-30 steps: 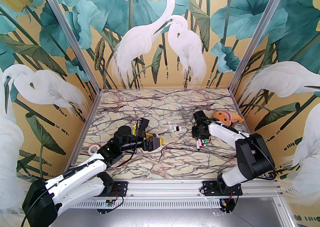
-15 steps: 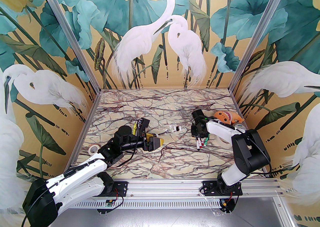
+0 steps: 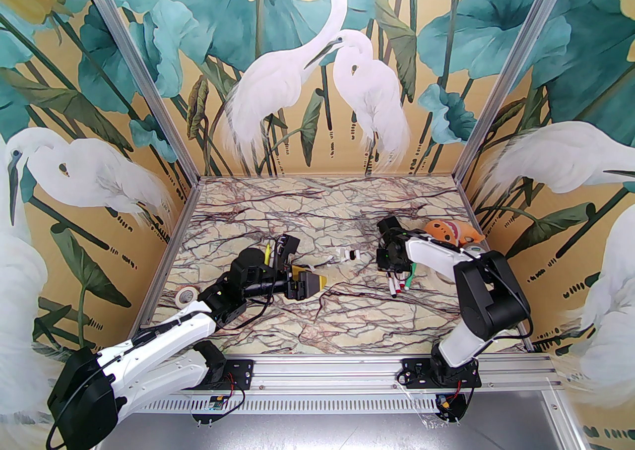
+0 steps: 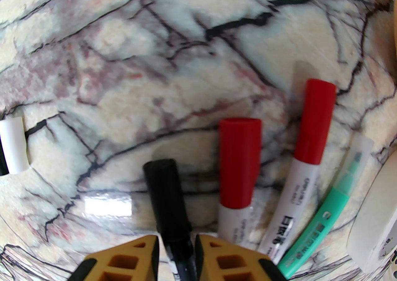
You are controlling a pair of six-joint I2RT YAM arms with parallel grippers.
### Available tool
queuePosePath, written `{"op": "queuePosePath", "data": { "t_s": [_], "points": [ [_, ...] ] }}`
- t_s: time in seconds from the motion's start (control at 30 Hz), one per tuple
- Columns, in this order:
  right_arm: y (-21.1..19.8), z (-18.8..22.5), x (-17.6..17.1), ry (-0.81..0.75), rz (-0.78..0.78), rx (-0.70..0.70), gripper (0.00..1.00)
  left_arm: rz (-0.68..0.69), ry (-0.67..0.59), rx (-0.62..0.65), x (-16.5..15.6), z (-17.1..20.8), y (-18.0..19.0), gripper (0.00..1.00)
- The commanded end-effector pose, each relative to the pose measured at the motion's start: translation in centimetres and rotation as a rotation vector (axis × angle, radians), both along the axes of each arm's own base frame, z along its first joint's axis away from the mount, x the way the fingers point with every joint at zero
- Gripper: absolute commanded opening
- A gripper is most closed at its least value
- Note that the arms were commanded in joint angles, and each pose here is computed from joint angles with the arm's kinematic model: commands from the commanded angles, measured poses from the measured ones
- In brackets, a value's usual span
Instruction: Open the pen caps
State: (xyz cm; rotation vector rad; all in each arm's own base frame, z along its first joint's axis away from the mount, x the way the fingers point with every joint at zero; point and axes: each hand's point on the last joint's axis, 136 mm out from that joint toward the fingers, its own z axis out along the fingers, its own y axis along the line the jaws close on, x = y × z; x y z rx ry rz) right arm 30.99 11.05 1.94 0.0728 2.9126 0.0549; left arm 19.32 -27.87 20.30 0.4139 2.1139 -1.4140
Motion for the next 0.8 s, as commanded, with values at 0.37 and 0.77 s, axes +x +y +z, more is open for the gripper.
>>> {"op": "queuePosePath", "data": {
  "t_s": [0.37, 0.77],
  "points": [
    [1.2, 0.8, 1.4, -0.062, 0.03, -0.039, 0.21, -0.005, -0.002, -0.023, 0.0, 0.6, -0.2, 0.99],
    [5.0, 11.1, -0.6, -0.31, 0.015, 0.318, 0.22, 0.025, 0.082, -0.073, 0.9, -1.5, -1.4, 1.0]
  ]
}}
